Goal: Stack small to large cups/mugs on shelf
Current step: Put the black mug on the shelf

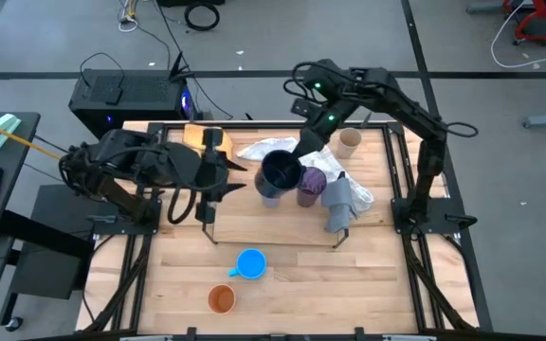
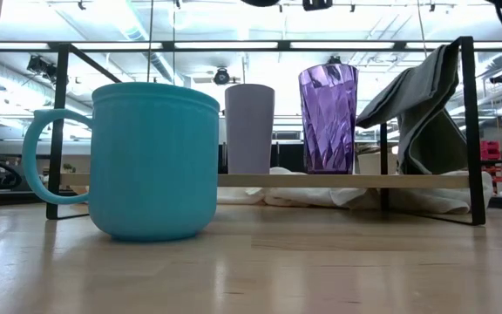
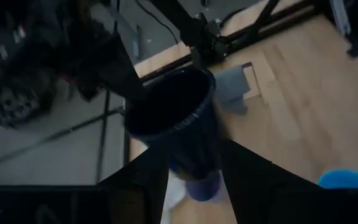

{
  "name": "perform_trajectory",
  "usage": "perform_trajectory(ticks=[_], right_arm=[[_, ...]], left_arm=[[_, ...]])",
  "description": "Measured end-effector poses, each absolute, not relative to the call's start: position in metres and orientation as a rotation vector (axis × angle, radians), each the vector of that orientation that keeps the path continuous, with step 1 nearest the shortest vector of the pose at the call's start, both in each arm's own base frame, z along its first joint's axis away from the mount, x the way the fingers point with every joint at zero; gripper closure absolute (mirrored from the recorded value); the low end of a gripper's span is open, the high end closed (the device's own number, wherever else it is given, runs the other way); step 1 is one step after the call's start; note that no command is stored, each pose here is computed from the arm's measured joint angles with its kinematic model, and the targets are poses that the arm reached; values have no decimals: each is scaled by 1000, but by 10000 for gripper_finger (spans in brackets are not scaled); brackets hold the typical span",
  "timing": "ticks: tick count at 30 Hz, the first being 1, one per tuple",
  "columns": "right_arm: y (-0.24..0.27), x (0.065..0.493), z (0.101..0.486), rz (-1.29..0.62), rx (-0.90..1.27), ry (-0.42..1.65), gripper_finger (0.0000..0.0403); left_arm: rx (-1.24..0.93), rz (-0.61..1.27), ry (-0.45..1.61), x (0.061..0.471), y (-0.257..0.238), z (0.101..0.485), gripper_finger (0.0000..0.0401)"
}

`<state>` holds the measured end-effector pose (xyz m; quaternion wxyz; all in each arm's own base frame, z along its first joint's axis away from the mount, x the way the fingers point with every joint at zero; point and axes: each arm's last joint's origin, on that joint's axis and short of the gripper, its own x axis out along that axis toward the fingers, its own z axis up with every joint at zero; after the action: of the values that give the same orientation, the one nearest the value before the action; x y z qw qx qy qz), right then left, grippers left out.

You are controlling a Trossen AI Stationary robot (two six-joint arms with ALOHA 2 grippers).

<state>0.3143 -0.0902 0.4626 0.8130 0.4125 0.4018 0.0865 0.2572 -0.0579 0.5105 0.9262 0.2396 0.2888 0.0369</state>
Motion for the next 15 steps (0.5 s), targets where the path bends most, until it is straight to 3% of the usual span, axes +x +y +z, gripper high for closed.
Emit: perform_trajectory(ticks=[15], right_arm=[[-95, 337, 441, 182, 908, 920, 392]], left_arm=[[618, -70, 803, 292, -50, 476, 258]])
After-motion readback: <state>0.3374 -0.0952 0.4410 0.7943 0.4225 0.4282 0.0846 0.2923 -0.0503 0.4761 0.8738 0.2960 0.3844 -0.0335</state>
